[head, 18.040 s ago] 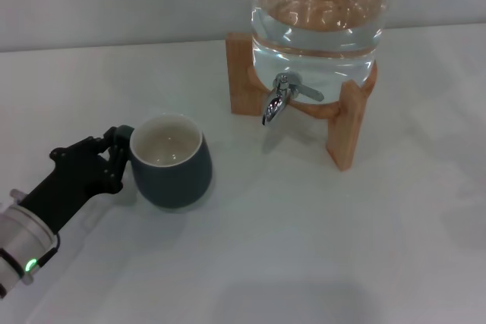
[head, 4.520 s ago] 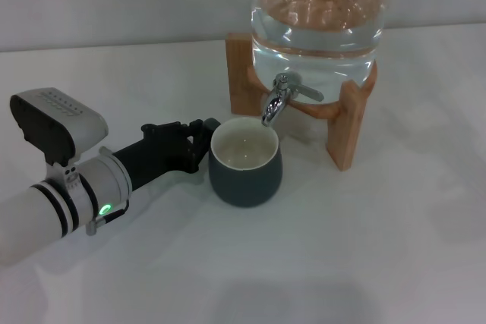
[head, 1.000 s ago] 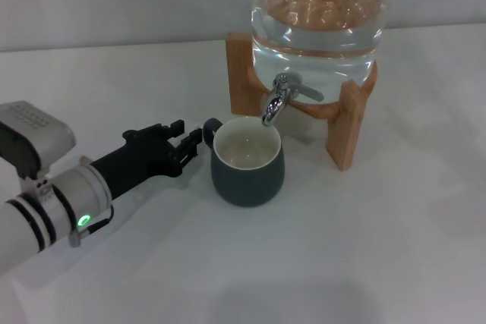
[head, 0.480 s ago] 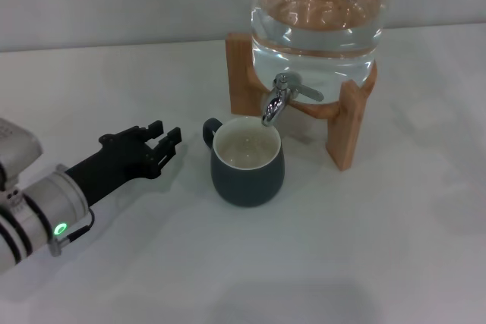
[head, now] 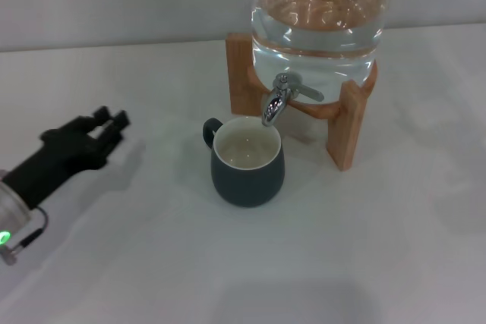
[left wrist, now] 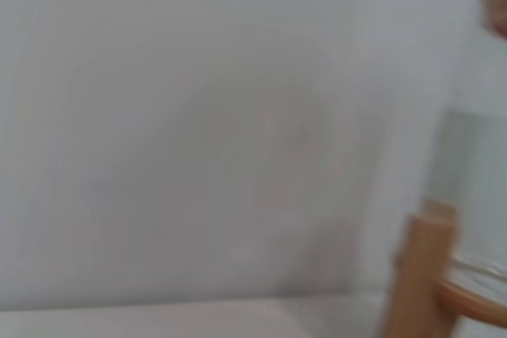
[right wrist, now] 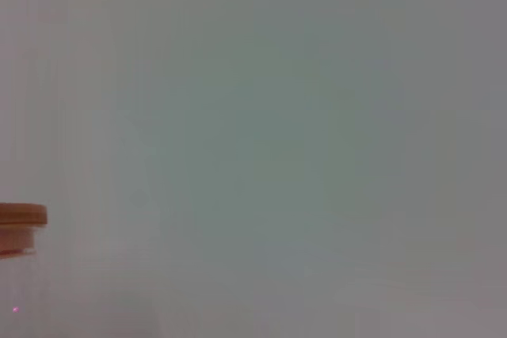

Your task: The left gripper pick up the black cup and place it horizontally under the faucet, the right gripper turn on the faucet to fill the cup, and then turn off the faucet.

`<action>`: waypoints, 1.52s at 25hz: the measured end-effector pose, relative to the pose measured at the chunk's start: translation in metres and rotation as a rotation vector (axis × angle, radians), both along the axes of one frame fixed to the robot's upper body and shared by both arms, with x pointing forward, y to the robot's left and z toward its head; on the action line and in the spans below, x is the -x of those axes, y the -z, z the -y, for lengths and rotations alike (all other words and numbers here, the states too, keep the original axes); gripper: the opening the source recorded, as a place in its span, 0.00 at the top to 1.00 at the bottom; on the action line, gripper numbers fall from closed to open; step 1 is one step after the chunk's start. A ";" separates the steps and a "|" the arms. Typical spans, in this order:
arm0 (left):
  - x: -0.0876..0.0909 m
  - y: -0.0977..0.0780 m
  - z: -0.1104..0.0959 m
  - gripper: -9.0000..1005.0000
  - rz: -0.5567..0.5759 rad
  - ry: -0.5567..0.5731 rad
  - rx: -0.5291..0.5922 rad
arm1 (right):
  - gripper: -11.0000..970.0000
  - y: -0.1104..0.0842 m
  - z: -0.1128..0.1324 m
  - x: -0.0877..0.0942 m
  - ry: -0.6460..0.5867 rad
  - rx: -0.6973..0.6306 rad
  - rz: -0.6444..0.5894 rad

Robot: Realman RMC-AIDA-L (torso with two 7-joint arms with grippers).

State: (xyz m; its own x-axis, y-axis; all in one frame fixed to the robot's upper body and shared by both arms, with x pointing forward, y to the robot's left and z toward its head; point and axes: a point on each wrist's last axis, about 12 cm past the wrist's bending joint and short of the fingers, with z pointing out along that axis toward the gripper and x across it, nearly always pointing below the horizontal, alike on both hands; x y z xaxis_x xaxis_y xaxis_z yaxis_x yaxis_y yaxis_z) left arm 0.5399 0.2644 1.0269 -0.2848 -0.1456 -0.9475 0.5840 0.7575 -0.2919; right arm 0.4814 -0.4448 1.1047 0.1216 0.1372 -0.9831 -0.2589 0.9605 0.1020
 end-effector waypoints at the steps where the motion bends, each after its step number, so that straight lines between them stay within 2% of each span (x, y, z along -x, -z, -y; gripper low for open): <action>1: 0.001 -0.001 -0.006 0.64 -0.003 -0.021 0.010 | 0.13 0.000 0.000 0.000 0.001 -0.002 -0.002; 5: 0.005 -0.003 -0.024 0.64 0.006 -0.079 0.035 | 0.13 0.000 -0.001 -0.001 -0.035 -0.017 -0.031; 11: 0.010 -0.008 -0.043 0.64 0.030 -0.124 0.042 | 0.13 -0.008 -0.019 -0.003 -0.247 0.024 -0.126; 17: 0.009 -0.012 -0.055 0.64 0.031 -0.162 0.041 | 0.13 -0.009 -0.054 -0.007 -0.463 0.038 -0.176; 25: 0.009 -0.018 -0.075 0.64 0.003 -0.219 0.056 | 0.13 -0.008 -0.107 -0.027 -0.709 0.125 -0.259; 29: 0.012 -0.016 -0.078 0.64 -0.005 -0.231 0.057 | 0.13 -0.017 -0.124 -0.033 -0.759 0.164 -0.248; 33: 0.017 -0.015 -0.084 0.59 -0.008 -0.257 0.057 | 0.13 -0.025 -0.135 -0.037 -0.778 0.176 -0.216; 38: 0.019 -0.016 -0.090 0.58 -0.011 -0.274 0.061 | 0.13 -0.027 -0.156 -0.044 -0.791 0.231 -0.228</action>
